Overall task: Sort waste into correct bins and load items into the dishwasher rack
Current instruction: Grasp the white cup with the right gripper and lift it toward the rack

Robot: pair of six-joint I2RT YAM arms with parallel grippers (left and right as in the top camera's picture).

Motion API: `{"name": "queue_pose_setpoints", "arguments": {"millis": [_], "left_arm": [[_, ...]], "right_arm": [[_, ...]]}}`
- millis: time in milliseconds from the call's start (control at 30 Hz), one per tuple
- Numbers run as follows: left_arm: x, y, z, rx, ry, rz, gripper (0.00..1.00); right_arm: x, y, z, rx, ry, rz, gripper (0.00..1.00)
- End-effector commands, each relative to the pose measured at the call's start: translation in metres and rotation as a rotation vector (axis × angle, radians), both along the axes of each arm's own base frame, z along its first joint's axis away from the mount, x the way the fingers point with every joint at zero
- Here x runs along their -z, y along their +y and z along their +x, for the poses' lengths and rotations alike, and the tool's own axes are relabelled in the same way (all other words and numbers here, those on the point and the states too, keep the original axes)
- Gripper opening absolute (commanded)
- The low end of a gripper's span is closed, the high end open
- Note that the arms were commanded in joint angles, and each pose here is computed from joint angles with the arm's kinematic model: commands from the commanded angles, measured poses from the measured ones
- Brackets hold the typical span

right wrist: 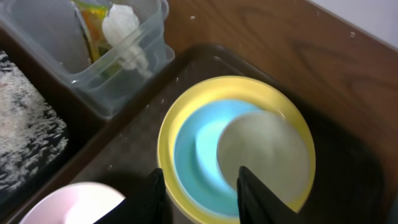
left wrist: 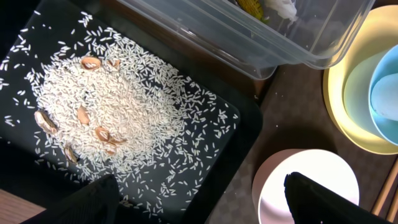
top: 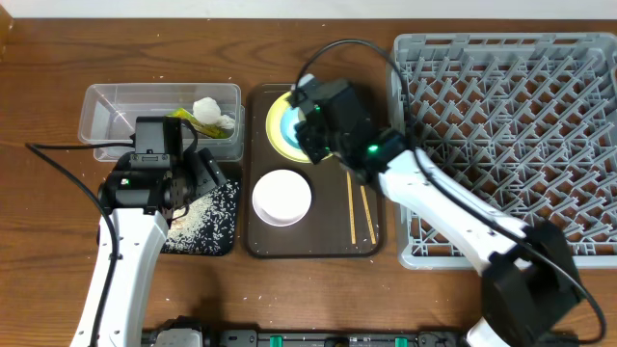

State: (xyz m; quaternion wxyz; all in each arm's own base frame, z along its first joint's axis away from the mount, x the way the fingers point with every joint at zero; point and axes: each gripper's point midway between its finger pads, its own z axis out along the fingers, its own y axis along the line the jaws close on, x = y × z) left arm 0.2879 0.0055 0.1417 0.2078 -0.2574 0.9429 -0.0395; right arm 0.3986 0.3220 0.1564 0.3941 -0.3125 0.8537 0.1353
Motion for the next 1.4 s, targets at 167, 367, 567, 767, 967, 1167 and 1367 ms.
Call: {"name": "queue_pose_setpoints", "arguments": {"millis": [167,367,567,767,967,1167,1367], "left_arm": [[-0.003,0.003,0.002,-0.014,-0.005,0.005,0.91],[-0.003,0.003,0.002,-0.014,-0.005,0.004,0.92],[-0.003,0.003,0.002,-0.014,-0.005,0.005,0.93],[-0.003,0.003,0.002,-0.014,-0.005,0.005,0.93],[-0.003,0.003,0.002,-0.014,-0.005,0.004,0.93],[-0.003,0.003,0.002,-0.014,-0.005,0.005,0.93],[-0.003,0.003,0.002,-0.014,-0.005,0.004,0.93]], "right_arm": [[0.027,0.010,0.026,0.009,-0.066,-0.039,0.40],[0.059,0.012,0.028,0.008,-0.025,-0.072,0.40],[0.069,0.010,0.027,0.010,-0.008,-0.089,0.20],[0.068,0.010,0.027,0.011,-0.010,-0.087,0.01],[0.055,0.010,0.028,0.011,-0.028,-0.072,0.01],[-0.027,-0.001,0.029,0.000,-0.121,0.059,0.01],[-0.114,-0.049,0.018,-0.065,-0.146,0.241,0.01]]}}
